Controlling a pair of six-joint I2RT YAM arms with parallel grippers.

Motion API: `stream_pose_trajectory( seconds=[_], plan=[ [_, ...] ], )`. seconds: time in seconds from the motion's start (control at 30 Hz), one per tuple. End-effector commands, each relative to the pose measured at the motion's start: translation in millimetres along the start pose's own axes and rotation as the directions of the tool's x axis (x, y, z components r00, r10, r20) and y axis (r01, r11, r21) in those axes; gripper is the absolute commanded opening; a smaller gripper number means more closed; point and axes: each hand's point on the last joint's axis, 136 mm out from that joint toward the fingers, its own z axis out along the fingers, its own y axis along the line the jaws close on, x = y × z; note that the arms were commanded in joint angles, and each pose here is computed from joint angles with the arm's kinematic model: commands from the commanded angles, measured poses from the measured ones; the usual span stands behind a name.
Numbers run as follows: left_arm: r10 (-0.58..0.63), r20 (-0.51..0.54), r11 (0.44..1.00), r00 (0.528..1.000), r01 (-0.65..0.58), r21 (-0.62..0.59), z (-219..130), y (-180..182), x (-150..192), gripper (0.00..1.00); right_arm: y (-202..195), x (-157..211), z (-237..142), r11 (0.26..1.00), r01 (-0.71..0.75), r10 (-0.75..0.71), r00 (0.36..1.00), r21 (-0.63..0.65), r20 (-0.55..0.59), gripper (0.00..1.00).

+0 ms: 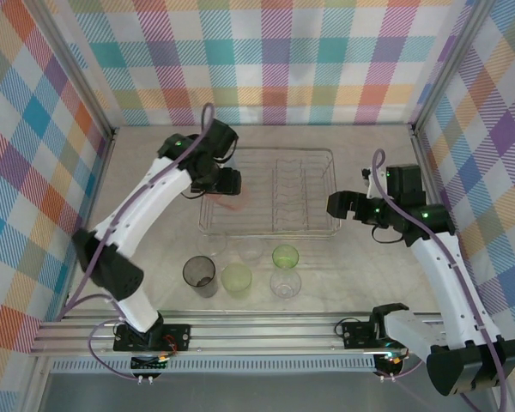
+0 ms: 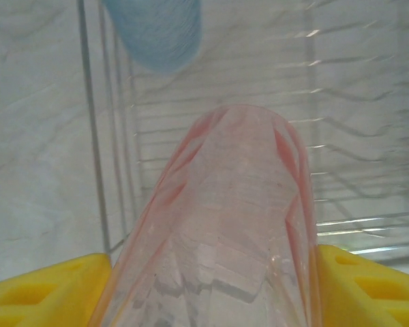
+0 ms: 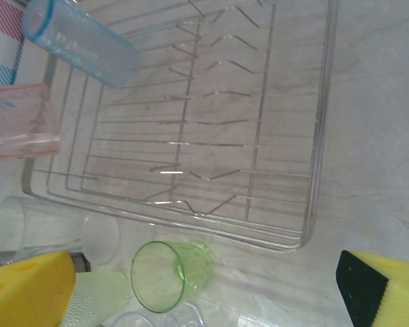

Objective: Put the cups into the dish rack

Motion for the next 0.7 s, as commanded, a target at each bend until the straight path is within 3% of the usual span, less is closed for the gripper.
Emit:
stream_pose_trajectory(
  seconds=[0.0, 0.67],
  plan=[
    [0.052, -0.035, 0.99, 0.998, -0.056, -0.128, 4, 17, 1, 0.0, -5, 6, 7, 1.0, -0.004, 0.004, 1.0, 0.004, -0.024, 0.99],
    [0.156, -0.131, 0.94, 0.979, -0.188, -0.283, 80, 10, -36, 0.0, 10, 3, 21, 0.994, -0.004, -0.003, 0.998, -0.108, -0.062, 0.99]
  ],
)
